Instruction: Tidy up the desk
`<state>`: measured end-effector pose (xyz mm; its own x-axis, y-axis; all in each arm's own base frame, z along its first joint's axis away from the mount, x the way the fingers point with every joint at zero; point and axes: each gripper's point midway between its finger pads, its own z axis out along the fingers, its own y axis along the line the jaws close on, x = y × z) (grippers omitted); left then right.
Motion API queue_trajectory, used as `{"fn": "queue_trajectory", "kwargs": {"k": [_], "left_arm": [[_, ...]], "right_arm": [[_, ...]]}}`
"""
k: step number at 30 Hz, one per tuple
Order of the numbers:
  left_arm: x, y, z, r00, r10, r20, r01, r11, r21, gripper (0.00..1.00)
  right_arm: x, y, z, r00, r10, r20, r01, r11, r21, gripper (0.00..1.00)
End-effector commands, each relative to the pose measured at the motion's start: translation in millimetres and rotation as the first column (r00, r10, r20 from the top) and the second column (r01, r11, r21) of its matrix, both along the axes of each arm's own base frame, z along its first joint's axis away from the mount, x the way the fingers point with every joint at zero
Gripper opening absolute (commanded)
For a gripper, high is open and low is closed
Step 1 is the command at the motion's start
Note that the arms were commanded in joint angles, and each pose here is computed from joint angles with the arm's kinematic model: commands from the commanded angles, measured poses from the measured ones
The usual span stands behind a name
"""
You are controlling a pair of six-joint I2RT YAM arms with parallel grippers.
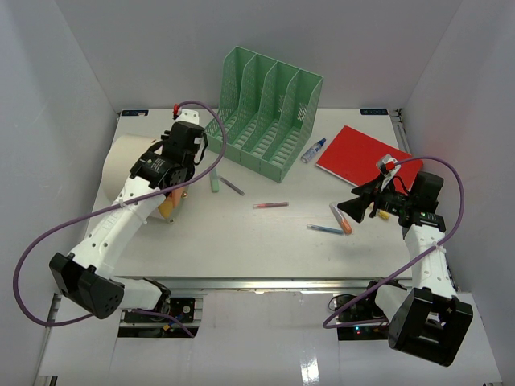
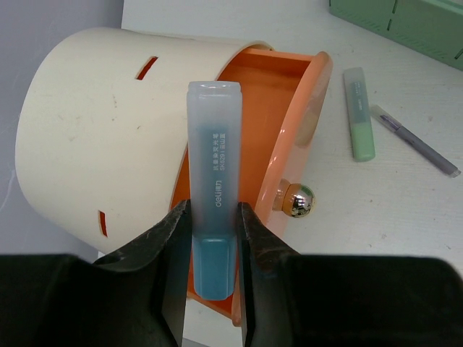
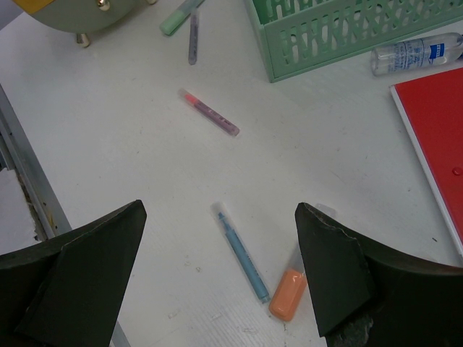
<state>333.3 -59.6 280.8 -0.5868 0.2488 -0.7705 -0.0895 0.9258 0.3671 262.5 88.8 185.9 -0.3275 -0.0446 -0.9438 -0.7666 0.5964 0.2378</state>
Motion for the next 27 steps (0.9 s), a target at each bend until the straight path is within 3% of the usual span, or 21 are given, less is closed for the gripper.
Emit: {"fn": "queue_trajectory", "kwargs": {"k": [1,8,18,22,25,27], "left_arm": [[-2.8,0.1,21.9,0.998,0.004,0.067,0.000,0.999,-0.054,0.24],[-3.0,7.4,24.3,0.996,0.039,0.081,-0.036,0.998,-0.042,0.57],[-3.6,12.5,39.6,0.991,0.058,0.118,-0.051,0.997,-0.060,0.71],[-7.4,-10.4,65.9,0.984,-0.036,0.172,0.070,0.978,-0.198,0.84],[-19.4,-34.6,98.3,0.954,-0.149,0.262,0.231,0.920,-0.317,0.98],[-31.2,-45.8,119.8,0.918,-0.200,0.343,0.328,0.868,-0.372,0.98]], "right_arm": [[0.3,2.8,6.7,0.999,0.024,0.026,-0.025,1.000,0.003,0.90],[0.1,3.0,6.1,0.999,0.026,0.024,-0.026,1.000,0.005,0.90],[1.0,2.4,3.7,1.000,0.024,0.018,-0.024,1.000,0.003,0.90],[2.8,0.3,0.3,0.999,0.022,0.028,-0.022,0.999,-0.026,0.90],[6.6,-3.1,-7.5,1.000,0.026,0.015,-0.025,0.995,-0.092,0.90],[12.1,-3.4,-14.5,0.999,0.037,-0.003,-0.037,0.985,-0.168,0.90]]}}
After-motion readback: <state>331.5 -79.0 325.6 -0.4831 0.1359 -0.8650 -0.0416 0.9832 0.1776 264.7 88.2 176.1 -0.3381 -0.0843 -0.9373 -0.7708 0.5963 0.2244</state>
